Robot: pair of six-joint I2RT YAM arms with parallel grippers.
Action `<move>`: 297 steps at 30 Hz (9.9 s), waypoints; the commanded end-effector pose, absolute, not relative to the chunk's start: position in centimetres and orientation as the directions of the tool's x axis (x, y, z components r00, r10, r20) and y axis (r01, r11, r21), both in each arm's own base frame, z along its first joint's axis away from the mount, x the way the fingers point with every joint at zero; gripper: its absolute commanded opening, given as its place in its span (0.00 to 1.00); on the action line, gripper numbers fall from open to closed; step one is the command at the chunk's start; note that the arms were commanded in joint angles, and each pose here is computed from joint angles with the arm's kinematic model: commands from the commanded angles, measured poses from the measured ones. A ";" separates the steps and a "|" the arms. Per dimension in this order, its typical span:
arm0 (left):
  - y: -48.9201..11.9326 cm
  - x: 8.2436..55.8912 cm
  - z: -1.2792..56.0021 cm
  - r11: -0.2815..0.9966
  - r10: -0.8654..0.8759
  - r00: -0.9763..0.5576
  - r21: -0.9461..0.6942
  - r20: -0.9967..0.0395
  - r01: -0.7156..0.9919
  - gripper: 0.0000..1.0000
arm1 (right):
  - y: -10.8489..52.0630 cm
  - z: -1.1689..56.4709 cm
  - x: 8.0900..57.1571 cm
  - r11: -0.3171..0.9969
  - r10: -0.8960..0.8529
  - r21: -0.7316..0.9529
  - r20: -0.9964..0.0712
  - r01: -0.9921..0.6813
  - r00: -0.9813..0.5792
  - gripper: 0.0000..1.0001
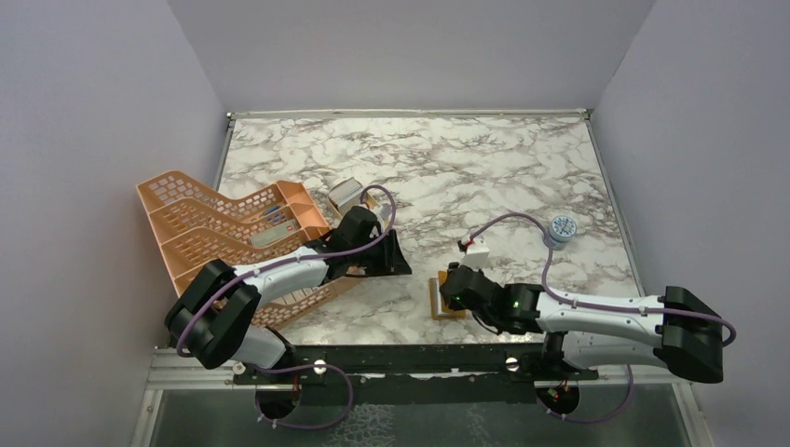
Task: Put the credit cards into the card holder
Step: Open the card holder at the center of the board.
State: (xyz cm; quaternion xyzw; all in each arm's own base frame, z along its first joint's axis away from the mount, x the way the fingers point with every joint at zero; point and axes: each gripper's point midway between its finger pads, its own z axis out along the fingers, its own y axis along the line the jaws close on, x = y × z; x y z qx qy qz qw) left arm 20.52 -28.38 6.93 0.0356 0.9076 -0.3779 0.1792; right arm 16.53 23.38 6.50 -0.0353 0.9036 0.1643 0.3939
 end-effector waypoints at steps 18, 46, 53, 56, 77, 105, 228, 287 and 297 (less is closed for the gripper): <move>-27.4 22.6 10.7 0.767 -0.072 -0.875 -0.588 -0.478 0.258 0.47 | 24.2 6.7 18.3 0.755 0.266 0.622 -0.579 -0.207 -0.771 0.12; -30.7 19.4 11.0 0.588 -0.084 -0.931 -0.772 -0.355 0.241 0.50 | 26.4 21.2 17.8 0.488 0.319 0.748 -0.633 -0.450 -0.705 0.11; -32.7 17.4 17.0 0.292 -0.094 -0.920 -0.894 -0.379 0.339 0.61 | 25.2 27.1 17.5 0.443 0.409 0.754 -0.651 -0.485 -0.639 0.11; -32.6 17.3 18.9 0.254 -0.119 -0.899 -0.889 -0.421 0.382 0.65 | 25.3 28.6 17.1 0.403 0.427 0.768 -0.639 -0.497 -0.640 0.11; -31.1 16.7 22.7 0.122 -0.270 -0.869 -0.910 -0.414 0.396 0.06 | 24.8 25.2 16.9 0.413 0.454 0.819 -0.564 -0.398 -0.690 0.12; -31.0 20.0 10.9 0.522 -0.155 -0.912 -0.815 -0.379 0.250 0.00 | 21.6 12.2 18.1 0.856 0.118 0.482 -0.538 -0.189 -0.835 0.47; -30.9 19.1 8.2 0.608 -0.027 -0.947 -0.758 -0.320 0.239 0.32 | 27.6 5.5 17.8 0.861 0.082 0.464 -0.531 -0.208 -0.843 0.32; -32.6 19.8 8.1 0.569 -0.023 -0.952 -0.787 -0.304 0.237 0.00 | 25.1 9.4 19.4 0.919 0.082 0.353 -0.608 -0.177 -0.790 0.41; -32.3 19.6 8.0 0.573 -0.025 -0.952 -0.785 -0.305 0.236 0.00 | 24.5 8.9 18.7 0.922 0.090 0.354 -0.588 -0.156 -0.804 0.41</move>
